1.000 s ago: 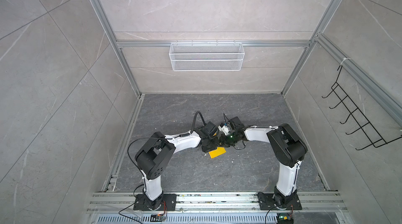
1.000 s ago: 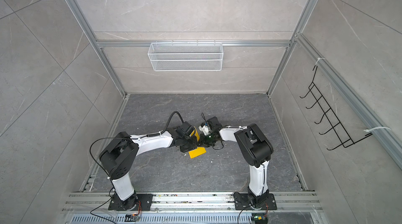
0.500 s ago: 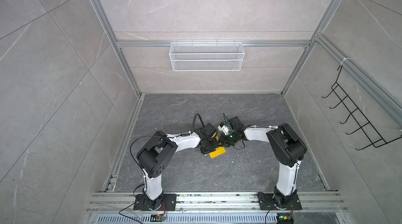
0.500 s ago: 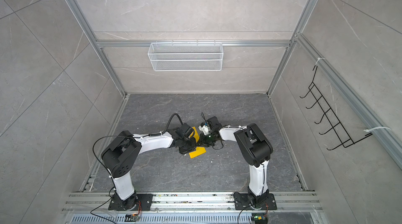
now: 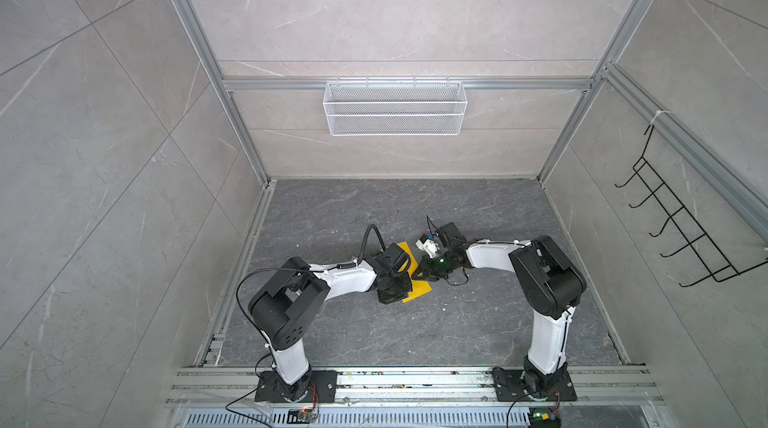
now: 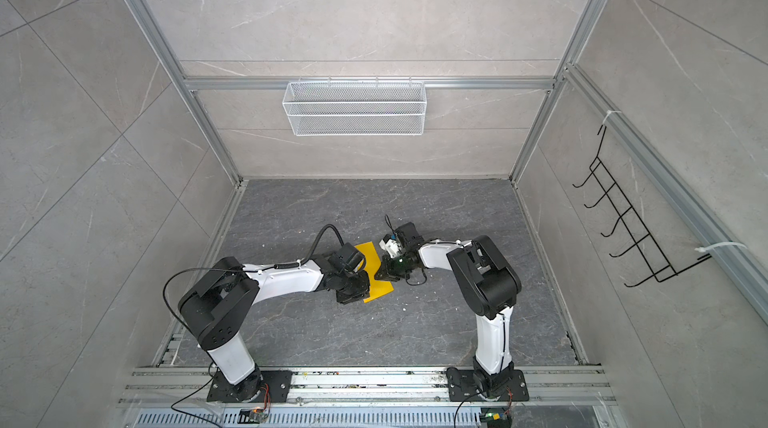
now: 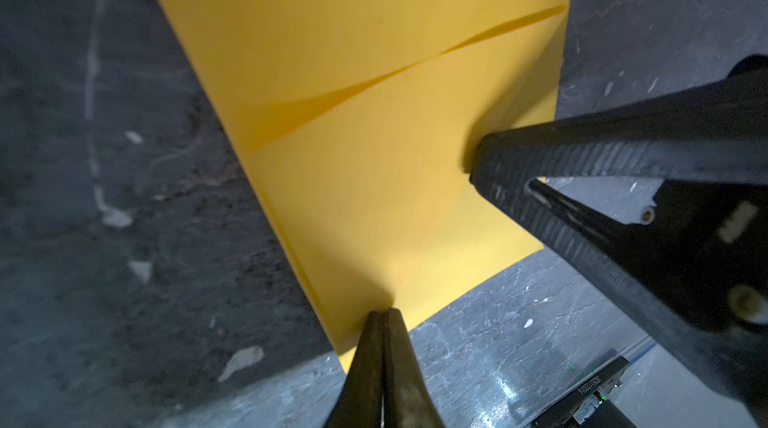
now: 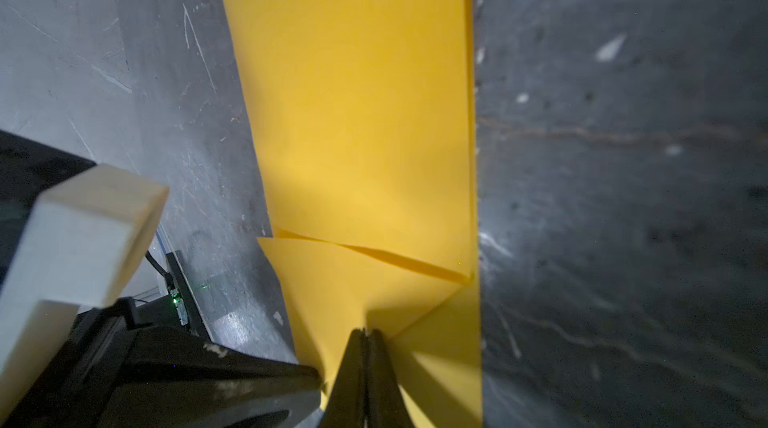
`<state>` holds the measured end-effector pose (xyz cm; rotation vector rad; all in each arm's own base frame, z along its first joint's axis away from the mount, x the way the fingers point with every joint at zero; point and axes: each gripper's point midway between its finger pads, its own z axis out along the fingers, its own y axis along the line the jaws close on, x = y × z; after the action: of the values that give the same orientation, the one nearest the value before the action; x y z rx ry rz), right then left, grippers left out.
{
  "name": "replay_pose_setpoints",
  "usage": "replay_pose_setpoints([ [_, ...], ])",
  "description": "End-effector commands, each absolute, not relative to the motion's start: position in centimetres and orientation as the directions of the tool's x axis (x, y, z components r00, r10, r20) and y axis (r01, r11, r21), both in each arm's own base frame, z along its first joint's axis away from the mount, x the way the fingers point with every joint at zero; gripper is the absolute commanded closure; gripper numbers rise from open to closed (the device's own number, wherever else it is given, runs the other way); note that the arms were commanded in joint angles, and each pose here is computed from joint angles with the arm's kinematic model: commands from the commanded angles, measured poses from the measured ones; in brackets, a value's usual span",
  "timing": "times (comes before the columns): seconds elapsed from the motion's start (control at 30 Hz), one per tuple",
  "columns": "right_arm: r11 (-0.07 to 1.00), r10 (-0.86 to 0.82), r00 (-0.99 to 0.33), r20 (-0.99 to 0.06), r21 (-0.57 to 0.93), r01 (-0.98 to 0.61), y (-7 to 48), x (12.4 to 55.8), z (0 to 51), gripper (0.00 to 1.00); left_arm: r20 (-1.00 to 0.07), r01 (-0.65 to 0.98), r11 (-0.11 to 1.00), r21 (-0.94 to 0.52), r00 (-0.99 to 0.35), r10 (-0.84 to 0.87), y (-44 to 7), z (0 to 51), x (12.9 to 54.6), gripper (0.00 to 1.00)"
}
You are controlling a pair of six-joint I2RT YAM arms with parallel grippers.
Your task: Fold a paper plane with a square sheet of paper (pick it up from the middle)
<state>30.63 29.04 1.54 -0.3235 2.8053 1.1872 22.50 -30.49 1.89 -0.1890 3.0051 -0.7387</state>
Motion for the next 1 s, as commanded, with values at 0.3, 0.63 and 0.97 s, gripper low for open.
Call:
replay_pose_setpoints([
  [0.3, 0.769, -0.137, -0.987, -0.087, 0.619, -0.161, 27.3, 30.1, -1.8, 0.93, 0.067, -0.128, 0.934, -0.334, -0.991, -0.112, -26.9, 1.8, 18.4, 0.91],
  [0.63, 0.654, -0.106, -0.966, -0.236, 0.715, -0.247, 29.8, 32.2, 4.9, 0.83, -0.115, -0.083, 0.852, -0.516, -0.979, -0.166, -29.4, 7.8, 25.5, 0.81],
  [0.97, 0.66, -0.002, -0.96, -0.281, 0.721, -0.213, 28.9, 33.1, 7.2, 0.65, -0.157, -0.106, 0.863, -0.494, -0.965, -0.208, -29.0, 6.1, 30.6, 0.8],
])
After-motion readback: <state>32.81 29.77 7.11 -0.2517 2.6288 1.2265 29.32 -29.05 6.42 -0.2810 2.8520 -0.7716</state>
